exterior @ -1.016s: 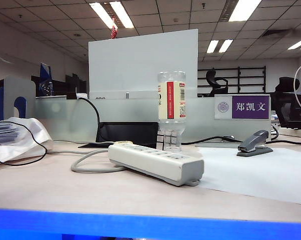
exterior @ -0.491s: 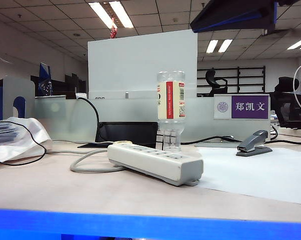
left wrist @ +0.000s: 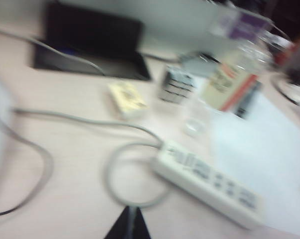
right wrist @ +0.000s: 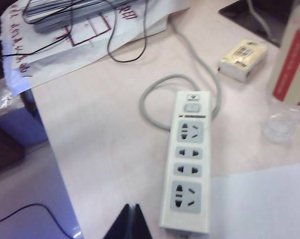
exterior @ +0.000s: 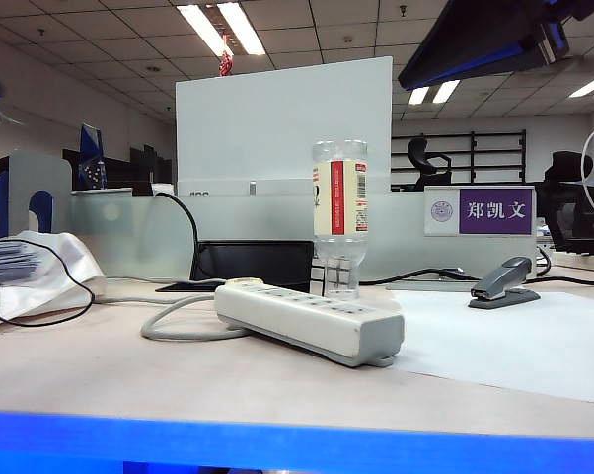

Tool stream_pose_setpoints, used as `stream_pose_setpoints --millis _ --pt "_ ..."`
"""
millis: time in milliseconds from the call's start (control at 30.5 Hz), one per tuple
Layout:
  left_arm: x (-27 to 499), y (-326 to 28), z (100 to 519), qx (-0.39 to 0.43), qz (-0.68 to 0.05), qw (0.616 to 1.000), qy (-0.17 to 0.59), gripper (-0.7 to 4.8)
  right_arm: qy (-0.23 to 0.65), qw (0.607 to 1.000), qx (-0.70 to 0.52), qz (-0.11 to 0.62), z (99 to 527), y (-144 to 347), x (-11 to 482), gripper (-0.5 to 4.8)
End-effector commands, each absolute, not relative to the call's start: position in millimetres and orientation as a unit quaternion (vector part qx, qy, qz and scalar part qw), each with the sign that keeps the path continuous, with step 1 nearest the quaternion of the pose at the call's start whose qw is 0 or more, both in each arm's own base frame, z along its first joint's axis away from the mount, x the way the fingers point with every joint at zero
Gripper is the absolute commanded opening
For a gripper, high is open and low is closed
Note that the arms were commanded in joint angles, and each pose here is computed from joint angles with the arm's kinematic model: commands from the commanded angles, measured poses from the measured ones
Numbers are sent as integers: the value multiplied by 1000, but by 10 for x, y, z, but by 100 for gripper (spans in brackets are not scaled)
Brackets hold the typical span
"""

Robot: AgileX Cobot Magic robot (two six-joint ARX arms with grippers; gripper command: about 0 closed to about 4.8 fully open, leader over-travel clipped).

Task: Press the button on the power strip.

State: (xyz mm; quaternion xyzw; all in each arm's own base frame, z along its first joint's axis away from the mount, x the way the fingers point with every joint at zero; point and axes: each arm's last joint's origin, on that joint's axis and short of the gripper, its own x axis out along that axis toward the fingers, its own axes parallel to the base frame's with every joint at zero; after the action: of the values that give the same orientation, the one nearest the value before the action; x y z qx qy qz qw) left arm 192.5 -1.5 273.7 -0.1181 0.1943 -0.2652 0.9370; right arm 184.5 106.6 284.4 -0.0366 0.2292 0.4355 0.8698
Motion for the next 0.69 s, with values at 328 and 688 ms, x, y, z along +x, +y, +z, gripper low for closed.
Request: stream_pose_setpoints --millis 328,688 --pt "2709 -837 2899 61 -339 880 327 -5 202 887 -31 414 2912 1066 1875 3" --pt "2987 -1317 2685 134 -368 848 356 -5 230 884 -16 407 2871 1059 1861 3"
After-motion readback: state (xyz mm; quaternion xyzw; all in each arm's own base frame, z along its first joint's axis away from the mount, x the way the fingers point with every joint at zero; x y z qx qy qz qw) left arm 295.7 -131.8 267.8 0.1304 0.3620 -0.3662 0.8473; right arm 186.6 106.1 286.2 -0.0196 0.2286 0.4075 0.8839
